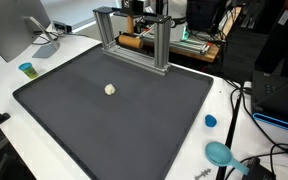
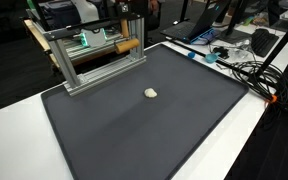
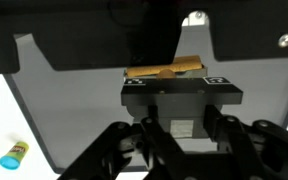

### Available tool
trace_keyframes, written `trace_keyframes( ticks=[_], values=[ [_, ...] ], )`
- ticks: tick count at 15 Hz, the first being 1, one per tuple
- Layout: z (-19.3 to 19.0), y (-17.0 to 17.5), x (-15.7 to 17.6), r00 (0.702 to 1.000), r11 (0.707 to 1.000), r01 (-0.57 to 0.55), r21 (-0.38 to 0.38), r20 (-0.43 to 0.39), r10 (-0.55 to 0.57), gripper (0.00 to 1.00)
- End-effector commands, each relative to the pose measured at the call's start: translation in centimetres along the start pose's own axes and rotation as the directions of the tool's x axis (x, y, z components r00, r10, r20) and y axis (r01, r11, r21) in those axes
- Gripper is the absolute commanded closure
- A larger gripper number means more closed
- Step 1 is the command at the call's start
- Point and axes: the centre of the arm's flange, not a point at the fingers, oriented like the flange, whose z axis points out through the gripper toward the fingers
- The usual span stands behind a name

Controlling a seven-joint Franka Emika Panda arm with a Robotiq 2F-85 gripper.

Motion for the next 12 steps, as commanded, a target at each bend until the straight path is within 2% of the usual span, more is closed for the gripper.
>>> trace_keyframes(
  ticks=[1, 3, 4, 5, 11, 12],
  values=[
    [-1.4, 1.3, 6.0, 0.995, 0.997, -0.05, -0.067, -0.092, 0.044, 0.79],
    [-2.0, 0.4, 8.6, 0.995, 0.996, -0.025, -0.084, -0.099, 0.017, 0.79],
    [-1.3, 1.3, 4.7, 0.996, 0.998, -0.025, -0.053, -0.091, 0.02, 0.79],
    [-1.2, 1.1, 5.4, 0.996, 0.998, -0.022, -0.054, -0.089, 0.017, 0.54],
    [-0.5, 1.2, 5.1, 0.997, 0.998, -0.022, -0.054, -0.072, 0.018, 0.54],
    [-0.5, 1.2, 5.1, 0.997, 0.998, -0.022, -0.054, -0.072, 0.018, 0.79]
  ],
)
